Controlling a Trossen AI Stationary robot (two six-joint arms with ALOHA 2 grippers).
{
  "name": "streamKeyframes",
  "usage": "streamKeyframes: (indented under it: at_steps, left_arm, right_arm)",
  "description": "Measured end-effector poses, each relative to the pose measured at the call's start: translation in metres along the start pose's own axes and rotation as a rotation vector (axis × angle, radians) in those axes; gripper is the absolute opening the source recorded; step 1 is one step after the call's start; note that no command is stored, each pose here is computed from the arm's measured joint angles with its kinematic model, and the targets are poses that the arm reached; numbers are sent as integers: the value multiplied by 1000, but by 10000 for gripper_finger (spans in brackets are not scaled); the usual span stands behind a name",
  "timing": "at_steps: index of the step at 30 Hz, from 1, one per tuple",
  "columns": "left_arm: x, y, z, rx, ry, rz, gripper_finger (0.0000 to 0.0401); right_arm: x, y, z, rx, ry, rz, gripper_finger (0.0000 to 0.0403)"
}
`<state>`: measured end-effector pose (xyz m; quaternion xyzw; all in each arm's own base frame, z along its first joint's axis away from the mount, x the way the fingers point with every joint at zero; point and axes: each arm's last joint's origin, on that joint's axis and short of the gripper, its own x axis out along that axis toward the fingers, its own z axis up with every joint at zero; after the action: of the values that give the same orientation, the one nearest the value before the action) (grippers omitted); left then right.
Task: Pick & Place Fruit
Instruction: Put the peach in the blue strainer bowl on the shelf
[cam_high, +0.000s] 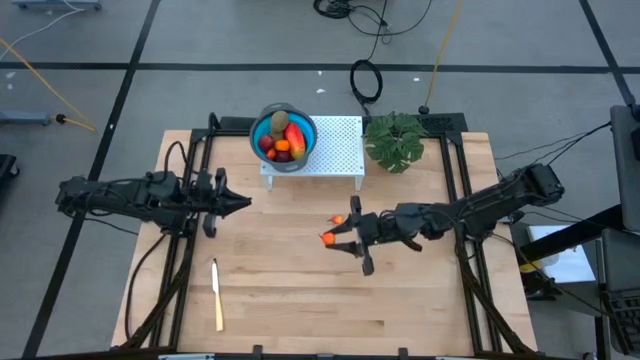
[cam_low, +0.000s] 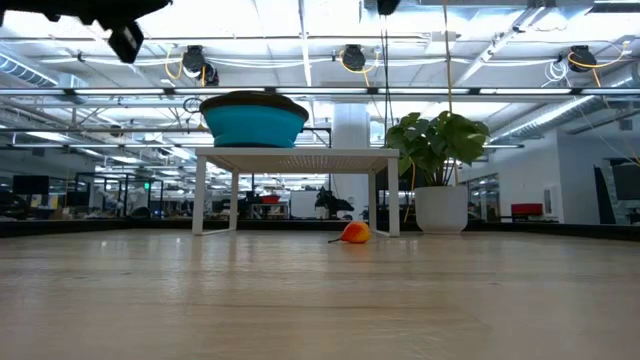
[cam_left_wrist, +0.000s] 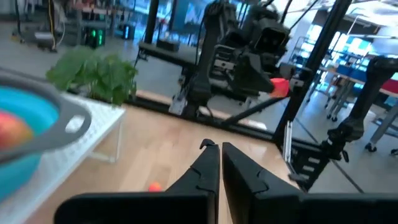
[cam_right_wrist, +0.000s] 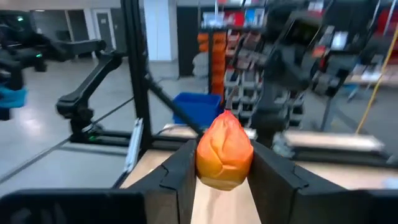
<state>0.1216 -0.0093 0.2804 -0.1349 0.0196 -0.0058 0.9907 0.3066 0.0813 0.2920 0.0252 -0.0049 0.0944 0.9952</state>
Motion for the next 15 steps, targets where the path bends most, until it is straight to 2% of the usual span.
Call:
streamKeyframes:
  at_steps: [9,15]
  left_arm:
    - [35,-5,9,49,-135,-35,2]
    - [58,-8,11,62,-230,-57,28]
  right_arm:
    - [0,-14,11,-220,-103,-51,120]
    - [0,-23,12,-302,-103,-85,120]
